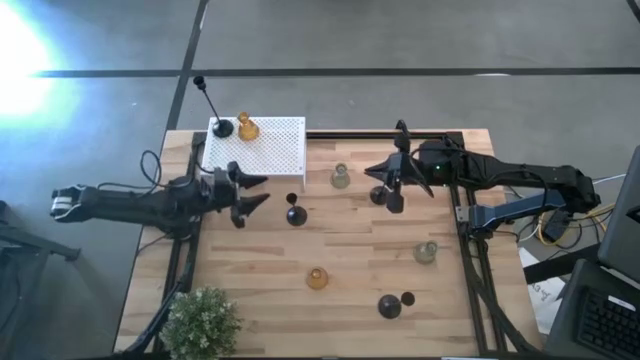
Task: Pick & Place candle stick holders
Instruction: Put the large black candle holder on the shelf
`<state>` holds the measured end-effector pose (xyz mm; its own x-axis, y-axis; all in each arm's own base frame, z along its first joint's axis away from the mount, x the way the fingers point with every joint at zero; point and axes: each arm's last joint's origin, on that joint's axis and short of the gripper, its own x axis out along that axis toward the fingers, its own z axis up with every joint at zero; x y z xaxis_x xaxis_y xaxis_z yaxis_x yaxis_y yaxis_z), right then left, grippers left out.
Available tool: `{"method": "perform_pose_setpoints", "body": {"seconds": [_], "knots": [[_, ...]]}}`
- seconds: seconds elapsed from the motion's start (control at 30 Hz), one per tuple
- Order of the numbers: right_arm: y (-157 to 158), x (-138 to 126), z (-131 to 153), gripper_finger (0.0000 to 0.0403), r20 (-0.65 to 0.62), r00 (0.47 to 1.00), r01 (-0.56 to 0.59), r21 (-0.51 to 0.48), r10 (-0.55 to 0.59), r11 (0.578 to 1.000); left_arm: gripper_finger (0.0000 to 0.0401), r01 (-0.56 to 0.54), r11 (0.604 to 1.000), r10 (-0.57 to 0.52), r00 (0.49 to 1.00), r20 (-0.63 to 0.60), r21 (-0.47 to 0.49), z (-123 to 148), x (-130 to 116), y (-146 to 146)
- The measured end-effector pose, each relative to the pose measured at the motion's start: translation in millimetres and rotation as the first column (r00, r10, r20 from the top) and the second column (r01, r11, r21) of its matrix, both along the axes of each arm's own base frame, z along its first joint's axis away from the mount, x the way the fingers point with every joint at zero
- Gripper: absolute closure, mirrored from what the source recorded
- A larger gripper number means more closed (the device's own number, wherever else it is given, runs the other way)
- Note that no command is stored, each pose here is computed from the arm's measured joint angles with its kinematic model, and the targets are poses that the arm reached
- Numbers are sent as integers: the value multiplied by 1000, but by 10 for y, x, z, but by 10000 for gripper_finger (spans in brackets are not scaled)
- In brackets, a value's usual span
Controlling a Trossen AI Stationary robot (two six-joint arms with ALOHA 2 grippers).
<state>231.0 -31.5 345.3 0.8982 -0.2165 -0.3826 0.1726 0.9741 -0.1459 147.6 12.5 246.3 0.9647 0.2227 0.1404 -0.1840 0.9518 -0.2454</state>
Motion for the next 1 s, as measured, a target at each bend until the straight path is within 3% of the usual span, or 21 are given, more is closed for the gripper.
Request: {"method": "perform_pose_setpoints", "body": {"seconds": [0.2,0.37,0.47,0.77,1.0], "knots": [[167,-59,105,333,-70,996,-53,97,60,994,133,176,983,-173,983,-67,57,-57,89,-48],[427,-132,181,274,-139,976,-145,143,165,979,133,413,900,-403,910,-93,139,-16,144,-121],[549,-191,164,244,-199,959,-167,175,201,970,133,499,853,-489,866,-99,150,-31,172,-147],[897,-453,-155,212,-469,855,-40,365,220,930,133,524,840,-511,851,-117,141,-74,256,-153],[1172,-623,-336,220,-537,815,74,470,218,880,133,518,842,-508,855,-103,152,-12,265,-152]]}}
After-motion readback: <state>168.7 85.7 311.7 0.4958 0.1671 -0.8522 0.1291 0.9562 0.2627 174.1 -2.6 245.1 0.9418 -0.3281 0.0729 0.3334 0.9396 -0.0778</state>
